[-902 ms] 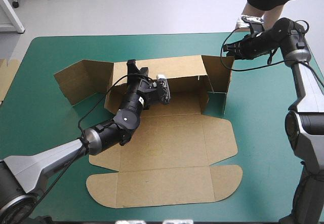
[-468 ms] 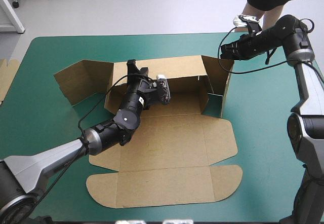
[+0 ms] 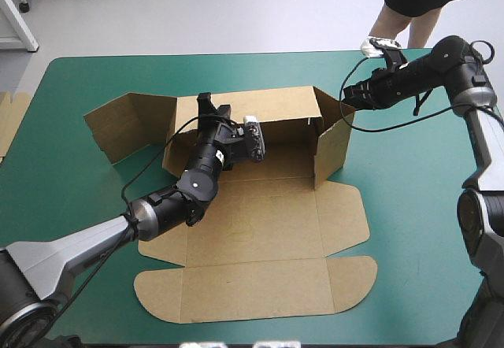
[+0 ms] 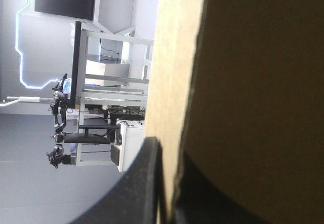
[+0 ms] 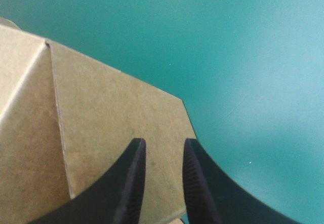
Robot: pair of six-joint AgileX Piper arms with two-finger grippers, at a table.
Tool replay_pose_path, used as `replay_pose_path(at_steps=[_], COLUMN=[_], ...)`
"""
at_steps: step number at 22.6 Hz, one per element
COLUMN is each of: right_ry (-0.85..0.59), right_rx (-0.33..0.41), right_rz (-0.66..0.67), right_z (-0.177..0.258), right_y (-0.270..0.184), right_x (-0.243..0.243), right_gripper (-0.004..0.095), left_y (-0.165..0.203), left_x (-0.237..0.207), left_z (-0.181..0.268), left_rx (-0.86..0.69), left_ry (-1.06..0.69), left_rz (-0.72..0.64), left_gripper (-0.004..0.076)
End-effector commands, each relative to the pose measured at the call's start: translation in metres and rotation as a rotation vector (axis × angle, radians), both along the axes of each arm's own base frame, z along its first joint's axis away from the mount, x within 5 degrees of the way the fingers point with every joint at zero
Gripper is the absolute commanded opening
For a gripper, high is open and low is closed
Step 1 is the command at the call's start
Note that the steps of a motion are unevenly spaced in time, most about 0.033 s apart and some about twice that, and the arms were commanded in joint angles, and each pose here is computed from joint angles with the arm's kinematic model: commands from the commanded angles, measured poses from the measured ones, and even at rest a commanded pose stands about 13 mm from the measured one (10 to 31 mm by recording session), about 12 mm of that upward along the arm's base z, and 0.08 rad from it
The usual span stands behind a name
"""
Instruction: Fold the box
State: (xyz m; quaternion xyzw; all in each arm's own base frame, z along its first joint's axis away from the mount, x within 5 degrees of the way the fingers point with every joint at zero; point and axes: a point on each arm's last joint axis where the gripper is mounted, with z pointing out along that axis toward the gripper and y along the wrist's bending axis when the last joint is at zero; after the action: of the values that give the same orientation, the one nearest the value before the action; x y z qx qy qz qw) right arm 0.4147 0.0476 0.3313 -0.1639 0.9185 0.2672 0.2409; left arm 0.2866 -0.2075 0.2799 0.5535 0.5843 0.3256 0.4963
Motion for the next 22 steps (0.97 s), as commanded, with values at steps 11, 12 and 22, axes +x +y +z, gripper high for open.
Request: replay_pose_path(at_steps=[11, 12, 22], right_ry=[-0.202, -0.215, -0.245], right_rx=[0.089, 0.081, 0.076], right_rz=[0.066, 0.083, 0.236], right_z=[0.010, 0.004, 0.000], right_y=[0.009, 0.009, 0.014], right_x=[-0.055, -0.058, -0.066], right_gripper=[0.0243, 0.0243, 0.0247], left_y=[0.008, 0.008, 0.007], left_x=[0.001, 0.001, 0.001], left_z=[0.015, 0.015, 0.015], left_rx=[-0.052, -0.052, -0.054], left_ry=[-0.047, -0.047, -0.040], left_rz=[0.071, 0.071, 0.059], left_gripper=[-0.0010, -0.0010, -0.0010])
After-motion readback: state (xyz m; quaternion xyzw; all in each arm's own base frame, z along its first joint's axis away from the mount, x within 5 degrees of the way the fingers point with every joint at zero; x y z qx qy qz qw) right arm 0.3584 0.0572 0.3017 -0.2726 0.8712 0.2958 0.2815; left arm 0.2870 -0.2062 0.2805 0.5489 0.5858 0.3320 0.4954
